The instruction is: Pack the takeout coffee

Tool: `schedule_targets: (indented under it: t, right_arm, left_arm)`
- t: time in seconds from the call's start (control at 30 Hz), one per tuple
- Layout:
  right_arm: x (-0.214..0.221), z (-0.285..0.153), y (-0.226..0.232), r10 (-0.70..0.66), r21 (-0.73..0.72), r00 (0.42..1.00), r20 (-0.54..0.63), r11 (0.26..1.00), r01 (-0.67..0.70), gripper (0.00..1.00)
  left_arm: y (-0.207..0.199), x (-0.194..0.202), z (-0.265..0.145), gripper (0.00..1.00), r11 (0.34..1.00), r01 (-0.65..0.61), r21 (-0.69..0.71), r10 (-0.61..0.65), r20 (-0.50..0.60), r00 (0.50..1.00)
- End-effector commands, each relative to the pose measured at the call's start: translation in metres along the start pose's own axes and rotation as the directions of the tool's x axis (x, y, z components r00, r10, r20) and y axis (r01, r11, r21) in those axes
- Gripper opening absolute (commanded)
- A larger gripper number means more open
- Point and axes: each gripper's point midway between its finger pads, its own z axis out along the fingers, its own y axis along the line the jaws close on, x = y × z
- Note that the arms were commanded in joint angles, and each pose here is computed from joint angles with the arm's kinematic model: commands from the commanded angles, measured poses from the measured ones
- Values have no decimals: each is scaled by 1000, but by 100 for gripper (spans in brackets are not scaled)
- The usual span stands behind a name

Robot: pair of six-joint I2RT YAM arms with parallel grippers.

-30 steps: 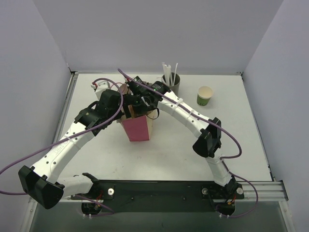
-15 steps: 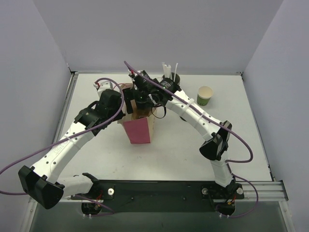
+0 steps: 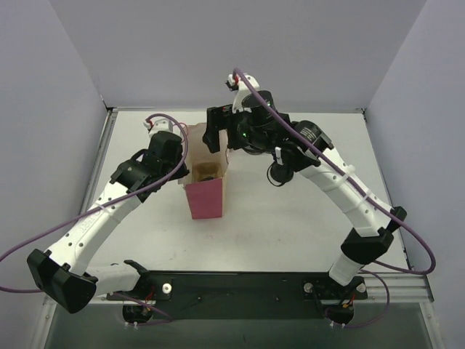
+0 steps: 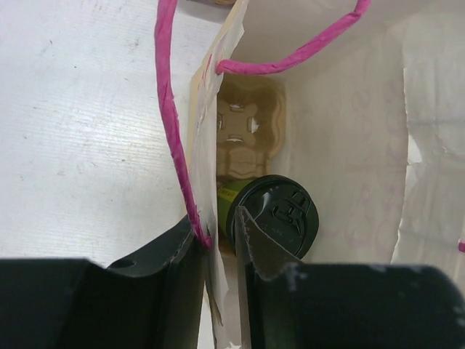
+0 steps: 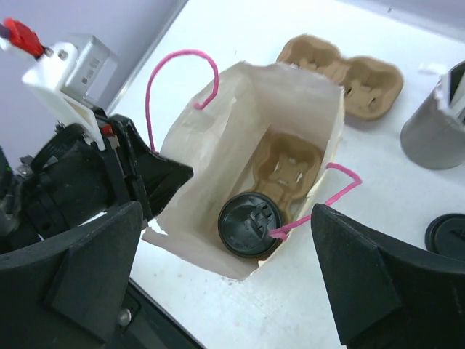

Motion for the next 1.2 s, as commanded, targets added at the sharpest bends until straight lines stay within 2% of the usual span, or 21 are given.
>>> schedule_targets:
  t: [0.0, 0.07, 0.37, 0.43, 0.6, 1.17]
  right_arm:
    - [-39, -10, -26, -4, 94, 985, 172, 995, -12, 93]
    - [-41, -7, -39, 13, 125, 984, 177, 991, -35, 92]
    - [-35, 32, -146, 107, 338, 980, 169, 928, -160, 81]
    - [-28, 44, -169, 138, 375, 978, 157, 908, -188, 77]
    - [-18, 66, -201, 160, 415, 975, 150, 885, -210, 72]
    - [-24, 97, -273, 170, 502, 961, 217, 825, -260, 68]
  left_arm:
    - [-15, -25, -11, 34, 998, 14, 66, -18, 61, 998]
    - [-16, -29, -14, 41, 997, 11, 79, -17, 80, 997]
    - [-22, -53, -26, 54, 993, -13, 115, -6, 167, 986]
    - [-26, -58, -31, 61, 989, -17, 145, -11, 185, 983]
    - [-31, -64, -42, 63, 981, -15, 192, -26, 209, 978]
    - [-36, -84, -68, 64, 968, -43, 248, -23, 256, 967]
